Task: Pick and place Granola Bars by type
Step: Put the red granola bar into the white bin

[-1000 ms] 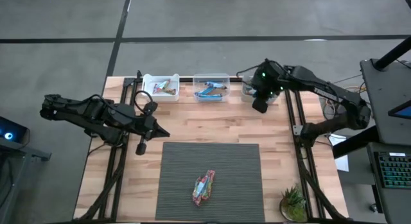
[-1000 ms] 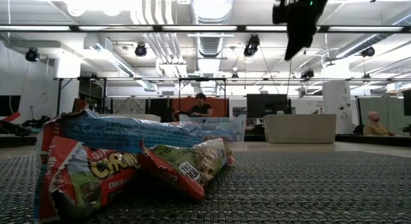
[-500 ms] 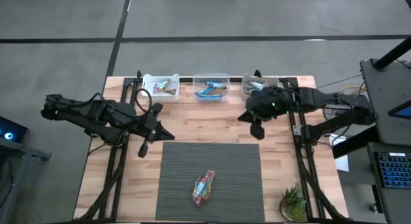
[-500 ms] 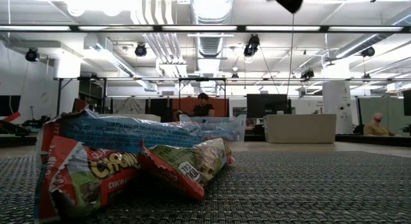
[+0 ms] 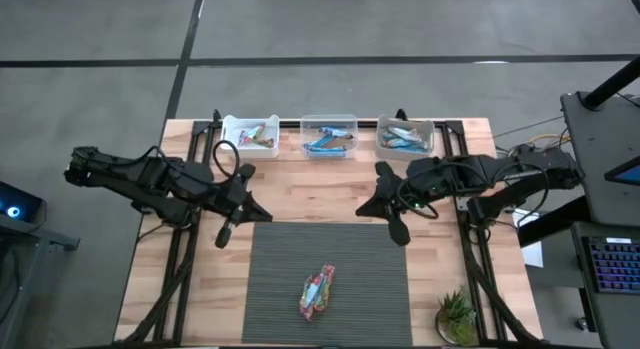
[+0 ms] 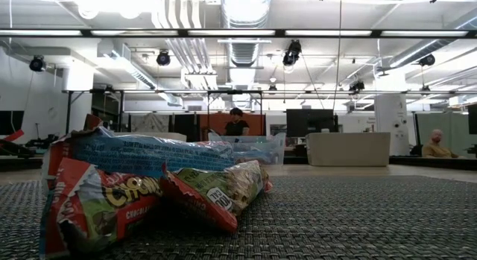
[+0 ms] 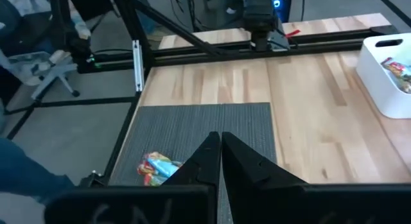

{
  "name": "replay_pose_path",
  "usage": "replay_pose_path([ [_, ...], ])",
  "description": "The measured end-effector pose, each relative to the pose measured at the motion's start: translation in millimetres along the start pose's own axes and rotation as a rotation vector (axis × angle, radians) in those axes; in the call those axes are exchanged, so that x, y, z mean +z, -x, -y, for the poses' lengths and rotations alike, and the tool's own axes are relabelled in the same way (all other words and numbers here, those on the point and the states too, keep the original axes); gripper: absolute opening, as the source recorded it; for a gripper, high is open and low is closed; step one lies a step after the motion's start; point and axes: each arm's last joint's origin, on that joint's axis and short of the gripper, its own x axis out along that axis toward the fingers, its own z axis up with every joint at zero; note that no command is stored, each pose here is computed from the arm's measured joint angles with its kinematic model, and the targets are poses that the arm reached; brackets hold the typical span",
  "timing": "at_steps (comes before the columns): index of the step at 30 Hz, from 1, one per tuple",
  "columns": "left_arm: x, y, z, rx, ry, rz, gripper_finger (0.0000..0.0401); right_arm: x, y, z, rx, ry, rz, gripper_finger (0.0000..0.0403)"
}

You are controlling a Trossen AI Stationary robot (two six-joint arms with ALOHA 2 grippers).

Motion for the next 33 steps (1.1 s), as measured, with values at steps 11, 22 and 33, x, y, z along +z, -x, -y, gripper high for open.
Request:
replay_pose_path([
  [11, 1.5, -4.1, 1.4, -0.011, 0.225, -0.009, 0.0014, -1.7, -0.9, -2.4, 0.006, -0.037, -0.013, 0.0009],
  [22, -1.7, -20.0, 2.1, -0.025, 0.249, -0.056, 0.0115, -2.1, -0.9, -3.3, 0.008, -0.053, -0.015, 0.0009],
  [33, -2.3, -43.1, 5.4, -0.086, 0.251, -0.091, 0.014, -2.7, -0.9, -3.1, 0.007, -0.047, -0.021, 0.0009],
])
